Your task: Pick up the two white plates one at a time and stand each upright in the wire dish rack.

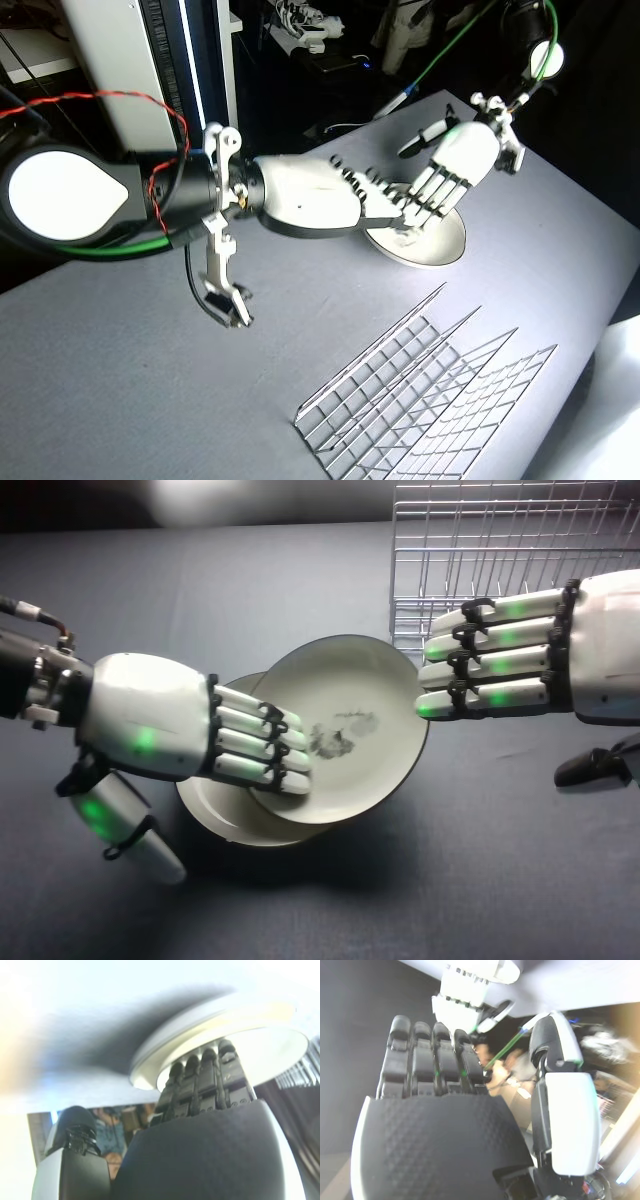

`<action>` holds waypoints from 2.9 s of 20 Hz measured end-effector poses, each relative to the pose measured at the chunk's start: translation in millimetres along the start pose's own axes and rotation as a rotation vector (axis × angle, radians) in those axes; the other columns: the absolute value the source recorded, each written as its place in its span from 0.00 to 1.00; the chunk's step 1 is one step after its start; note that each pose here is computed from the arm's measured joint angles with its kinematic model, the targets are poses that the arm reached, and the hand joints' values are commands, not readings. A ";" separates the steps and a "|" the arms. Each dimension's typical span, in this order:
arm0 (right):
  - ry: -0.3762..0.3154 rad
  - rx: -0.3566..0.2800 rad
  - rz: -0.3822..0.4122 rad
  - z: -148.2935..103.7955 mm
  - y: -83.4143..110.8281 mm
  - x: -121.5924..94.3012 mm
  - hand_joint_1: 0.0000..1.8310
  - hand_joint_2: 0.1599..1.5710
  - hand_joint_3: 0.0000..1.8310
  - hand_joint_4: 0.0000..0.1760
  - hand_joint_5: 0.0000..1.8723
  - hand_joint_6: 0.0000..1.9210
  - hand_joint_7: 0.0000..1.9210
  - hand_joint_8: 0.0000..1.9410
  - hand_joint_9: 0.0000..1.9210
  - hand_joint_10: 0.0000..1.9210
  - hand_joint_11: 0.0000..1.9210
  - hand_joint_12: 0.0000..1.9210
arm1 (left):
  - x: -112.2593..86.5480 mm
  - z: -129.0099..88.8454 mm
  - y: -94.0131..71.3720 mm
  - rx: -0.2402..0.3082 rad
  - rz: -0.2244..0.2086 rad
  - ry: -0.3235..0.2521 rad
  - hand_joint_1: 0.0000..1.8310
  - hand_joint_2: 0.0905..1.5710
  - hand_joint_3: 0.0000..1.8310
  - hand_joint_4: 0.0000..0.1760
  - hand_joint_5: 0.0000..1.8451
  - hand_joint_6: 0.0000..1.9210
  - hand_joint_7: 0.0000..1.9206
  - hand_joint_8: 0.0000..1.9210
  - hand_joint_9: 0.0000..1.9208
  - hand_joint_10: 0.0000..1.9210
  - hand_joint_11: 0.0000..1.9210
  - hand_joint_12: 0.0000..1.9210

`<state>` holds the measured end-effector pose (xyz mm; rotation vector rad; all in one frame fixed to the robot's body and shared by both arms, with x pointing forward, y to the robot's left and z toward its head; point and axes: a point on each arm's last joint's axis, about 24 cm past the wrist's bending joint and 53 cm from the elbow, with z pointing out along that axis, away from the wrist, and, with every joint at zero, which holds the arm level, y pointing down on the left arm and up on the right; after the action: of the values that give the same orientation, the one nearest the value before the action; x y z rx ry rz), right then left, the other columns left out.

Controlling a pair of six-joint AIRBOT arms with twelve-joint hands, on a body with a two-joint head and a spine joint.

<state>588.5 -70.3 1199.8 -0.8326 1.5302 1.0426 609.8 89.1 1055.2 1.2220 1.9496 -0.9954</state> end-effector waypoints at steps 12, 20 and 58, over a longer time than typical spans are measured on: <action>0.020 -0.012 0.020 35.8 -11.9 21.6 0.66 0.62 0.00 0.00 0.05 0.00 0.03 0.00 0.01 0.00 0.00 0.15 | -11.3 9.8 -1.3 0.009 -0.003 -0.027 0.00 0.70 0.00 0.00 0.00 0.00 0.00 0.00 0.00 0.00 0.00 0.00; 0.029 0.008 0.036 78.3 -30.7 36.6 0.70 0.65 0.00 0.00 0.08 0.00 0.06 0.00 0.03 0.00 0.00 0.25 | -12.4 10.9 -1.4 0.012 -0.007 -0.034 0.00 0.70 0.00 0.00 0.00 0.00 0.00 0.00 0.00 0.00 0.00 0.00; -0.038 -0.014 0.108 120.8 -21.6 27.5 0.75 0.67 0.00 0.00 0.48 0.53 0.54 0.51 0.49 0.56 0.39 0.59 | -22.6 0.7 1.9 0.001 -0.024 -0.074 0.00 0.71 0.00 0.00 0.00 0.00 0.00 0.00 0.00 0.00 0.00 0.00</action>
<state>647.4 33.8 1161.1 -0.7422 1.5508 1.1433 620.2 78.9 1072.7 1.1484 1.9114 -1.0393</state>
